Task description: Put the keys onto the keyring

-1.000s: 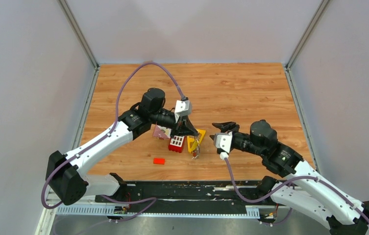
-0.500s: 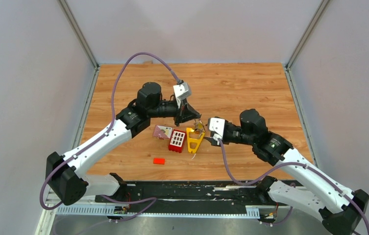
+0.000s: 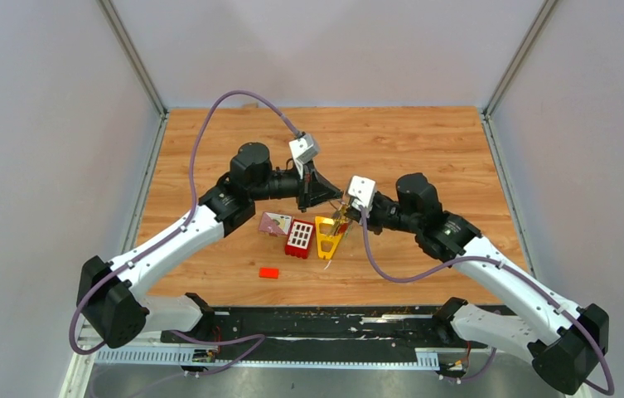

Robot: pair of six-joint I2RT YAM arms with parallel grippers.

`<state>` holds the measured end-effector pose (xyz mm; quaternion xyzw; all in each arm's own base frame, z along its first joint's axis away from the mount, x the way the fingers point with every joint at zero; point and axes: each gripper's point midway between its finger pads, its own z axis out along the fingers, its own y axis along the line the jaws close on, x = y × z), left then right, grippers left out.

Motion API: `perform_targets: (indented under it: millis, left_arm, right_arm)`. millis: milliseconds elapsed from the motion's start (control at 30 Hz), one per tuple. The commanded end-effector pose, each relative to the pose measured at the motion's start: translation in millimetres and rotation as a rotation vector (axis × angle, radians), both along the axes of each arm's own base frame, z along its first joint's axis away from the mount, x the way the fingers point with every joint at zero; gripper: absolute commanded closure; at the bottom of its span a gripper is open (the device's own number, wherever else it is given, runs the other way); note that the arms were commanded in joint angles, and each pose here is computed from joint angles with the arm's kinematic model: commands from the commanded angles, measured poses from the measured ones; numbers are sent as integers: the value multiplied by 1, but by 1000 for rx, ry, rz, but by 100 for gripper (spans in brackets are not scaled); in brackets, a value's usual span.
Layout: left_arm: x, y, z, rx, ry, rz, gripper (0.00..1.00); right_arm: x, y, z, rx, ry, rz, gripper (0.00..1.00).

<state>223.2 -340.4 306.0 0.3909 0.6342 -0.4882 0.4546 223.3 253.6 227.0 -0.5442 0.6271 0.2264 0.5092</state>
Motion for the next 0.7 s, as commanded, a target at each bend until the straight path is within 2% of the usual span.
perform_targets:
  millis: [0, 100, 233, 400, 533, 667]
  left_arm:
    - [2, 9, 28, -89, -63, 15, 100]
    - [12, 16, 21, -76, -80, 60, 100]
    - [29, 19, -2, -20, -147, 104, 100]
    - [33, 4, -41, 32, -200, -2, 76]
    - [40, -7, -74, 89, -130, -53, 48]
    - [53, -8, -102, 167, -72, -23, 35]
  right_arm:
    - [18, -9, 35, 60, -96, -78, 91]
    - [21, -20, 36, 35, -130, -100, 100]
    - [22, -34, 28, -33, -154, -116, 100]
    - [44, -64, -2, -221, -205, -235, 100]
    - [53, -81, -18, -309, -219, -293, 100]
    - [54, -92, -18, -348, -238, -310, 100]
